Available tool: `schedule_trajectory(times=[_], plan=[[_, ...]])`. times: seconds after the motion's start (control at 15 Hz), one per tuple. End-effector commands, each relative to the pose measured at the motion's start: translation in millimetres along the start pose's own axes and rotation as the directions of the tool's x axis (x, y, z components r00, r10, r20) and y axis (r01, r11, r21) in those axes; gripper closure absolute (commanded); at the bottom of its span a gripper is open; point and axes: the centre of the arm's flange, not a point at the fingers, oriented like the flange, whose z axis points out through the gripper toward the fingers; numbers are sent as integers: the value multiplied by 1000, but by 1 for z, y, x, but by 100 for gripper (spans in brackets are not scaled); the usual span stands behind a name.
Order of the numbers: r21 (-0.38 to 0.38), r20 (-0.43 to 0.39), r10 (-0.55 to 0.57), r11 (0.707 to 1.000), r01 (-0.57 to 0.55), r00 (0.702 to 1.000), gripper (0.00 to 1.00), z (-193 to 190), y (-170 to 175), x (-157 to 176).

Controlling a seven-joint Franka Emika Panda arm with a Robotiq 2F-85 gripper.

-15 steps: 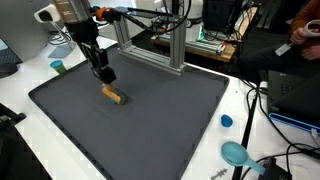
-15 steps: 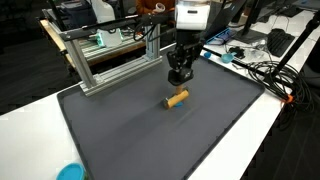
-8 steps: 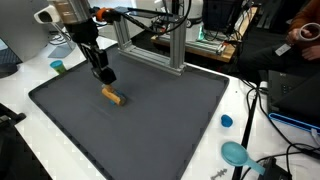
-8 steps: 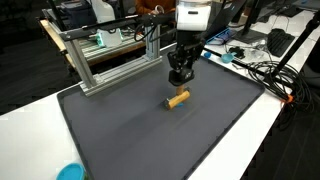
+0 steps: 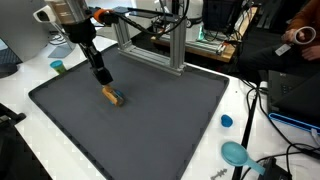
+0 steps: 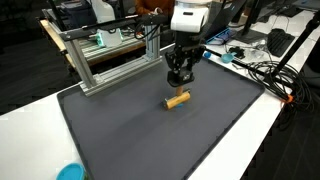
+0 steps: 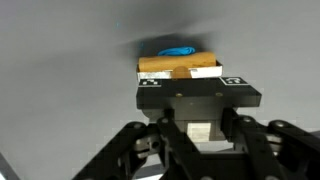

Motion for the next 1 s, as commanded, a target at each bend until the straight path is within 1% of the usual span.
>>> schedule_trajectory(times=[0.0,0.33,0.67,0.93], plan=[[-64,-7,72,995,-72,997,79,20,6,11],[-109,-33,145,983,-148,989,79,21,4,13],[-156,-53,223,961,-229,973,79,22,1,16],[-158,-74,278,945,-286,958,79,21,4,19]])
